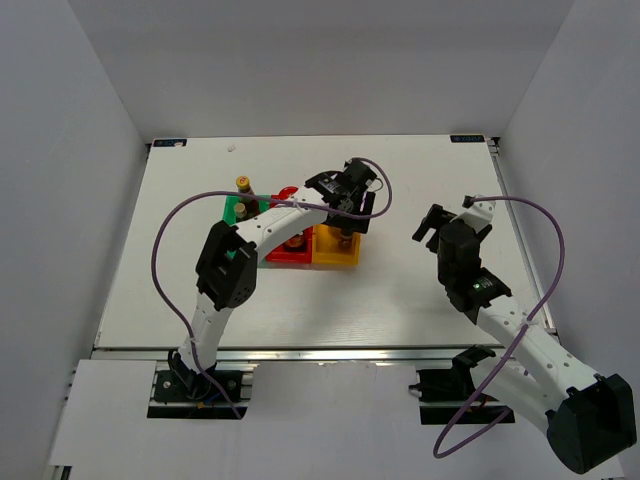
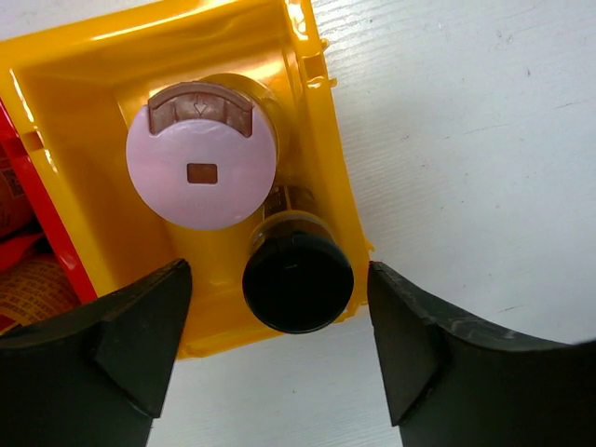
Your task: Organize the condiment bottles
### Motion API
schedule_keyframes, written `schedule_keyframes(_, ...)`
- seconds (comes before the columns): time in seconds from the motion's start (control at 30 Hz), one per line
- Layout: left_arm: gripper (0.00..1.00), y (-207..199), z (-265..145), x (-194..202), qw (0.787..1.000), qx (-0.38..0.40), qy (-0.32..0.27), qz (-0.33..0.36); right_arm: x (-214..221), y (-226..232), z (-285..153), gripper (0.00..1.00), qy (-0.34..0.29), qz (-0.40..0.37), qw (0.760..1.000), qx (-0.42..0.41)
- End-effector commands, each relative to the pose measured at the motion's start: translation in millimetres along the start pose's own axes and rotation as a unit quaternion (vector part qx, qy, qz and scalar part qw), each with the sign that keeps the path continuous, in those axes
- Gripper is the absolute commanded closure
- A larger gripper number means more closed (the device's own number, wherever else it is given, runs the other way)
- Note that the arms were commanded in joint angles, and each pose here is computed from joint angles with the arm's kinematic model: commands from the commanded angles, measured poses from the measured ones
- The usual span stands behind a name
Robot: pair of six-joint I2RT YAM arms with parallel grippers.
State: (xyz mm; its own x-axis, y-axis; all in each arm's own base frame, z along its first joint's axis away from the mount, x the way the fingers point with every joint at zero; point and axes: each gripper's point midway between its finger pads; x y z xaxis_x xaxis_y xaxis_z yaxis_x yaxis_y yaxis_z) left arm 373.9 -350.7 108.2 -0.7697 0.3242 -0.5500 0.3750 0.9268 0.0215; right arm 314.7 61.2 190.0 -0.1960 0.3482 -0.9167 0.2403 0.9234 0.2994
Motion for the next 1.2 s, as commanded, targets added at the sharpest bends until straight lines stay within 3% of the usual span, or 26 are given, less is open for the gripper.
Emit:
schedule_keyframes(0.0, 0.13, -0.6, -43.0, -36.2, 0.998, 0.017, -0.065, -0.011, -9.3, -3.6, -1.0, 0.11, -0.014, 0.022, 1.0, 0.013)
schedule_keyframes(0.1, 0.02, 2.4, -61.6, -43.2, 0.995, 0.026, -0.092, -0.011, -12.0, -2.8, -1.5, 0.11, -0.013, 0.027, 0.999, 0.015)
schedule_keyframes(0.27, 0.02, 19.7, -104.2, -52.8, 0.988, 0.021, -0.15, -0.015, -17.2, -5.3, -1.1, 0.11, -0.013, 0.036, 0.999, 0.033)
schedule_keyframes(0.33, 0.02, 40.8, -140.0, -65.9, 0.978, -0.004, -0.205, -0.031, -16.0, -10.1, -1.4, 0.11, -0.01, 0.035, 0.998, 0.048)
schedule_keyframes(0.4, 0.02, 68.8, -144.5, -54.7, 0.975, -0.034, -0.216, -0.046, -13.1, -11.3, -1.0, 0.11, -0.005, 0.038, 0.998, 0.053)
schedule_keyframes(0.43, 0.02, 83.6, -172.3, -63.7, 0.963, -0.028, -0.257, -0.07, -12.1, -11.5, -0.6, 0.11, -0.004, 0.038, 0.998, 0.054)
schedule_keyframes(0.53, 0.02, 143.9, -172.6, -47.9, 0.954, -0.036, -0.268, -0.133, -7.6, -12.1, -0.3, 0.11, 0.004, 0.041, 0.998, 0.056)
schedule_keyframes(0.57, 0.02, 179.7, -196.6, -47.8, 0.938, -0.053, -0.301, -0.165, -7.9, -14.4, -0.1, 0.11, 0.001, 0.043, 0.997, 0.062)
schedule_keyframes(0.63, 0.02, 213.2, -198.2, -28.0, 0.92, -0.105, -0.324, -0.193, -8.9, -18.7, -0.9, 0.11, -0.004, 0.054, 0.996, 0.075)
schedule_keyframes(0.7, 0.02, 235.3, -225.5, -17.9, 0.899, -0.125, -0.364, -0.21, -11.2, -28.8, -3.7, 0.11, -0.014, 0.048, 0.994, 0.097)
schedule_keyframes(0.8, 0.02, 264.1, -235.2, 0.7, 0.877, -0.157, -0.385, -0.24, -12.4, -36.7, -6.9, 0.11, -0.018, 0.031, 0.993, 0.109)
schedule_keyframes(1.0, 0.02, 323.8, -178.5, 38.6, 0.883, -0.169, -0.298, -0.321, -5.7, -40.2, -8.7, 0.11, -0.005, 0.022, 0.993, 0.112)
schedule_keyframes(1.17, 0.02, 365.1, -161.2, 72.8, 0.863, -0.169, -0.27, -0.393, -0.5, -40.7, -6.2, 0.11, -0.009, 0.019, 0.994, 0.105)
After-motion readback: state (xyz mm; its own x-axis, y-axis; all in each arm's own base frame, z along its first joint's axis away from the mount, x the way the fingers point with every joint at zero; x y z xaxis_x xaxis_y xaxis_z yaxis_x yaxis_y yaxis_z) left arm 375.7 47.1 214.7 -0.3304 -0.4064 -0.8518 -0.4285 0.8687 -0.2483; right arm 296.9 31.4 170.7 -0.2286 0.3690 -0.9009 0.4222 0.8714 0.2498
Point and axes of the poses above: each gripper's point midway between its finger pads, its own z axis out along the fingers, its own y axis along the line the jaws close on, x = y × z, and after that the axes turned 5 degrees about z, right-handed
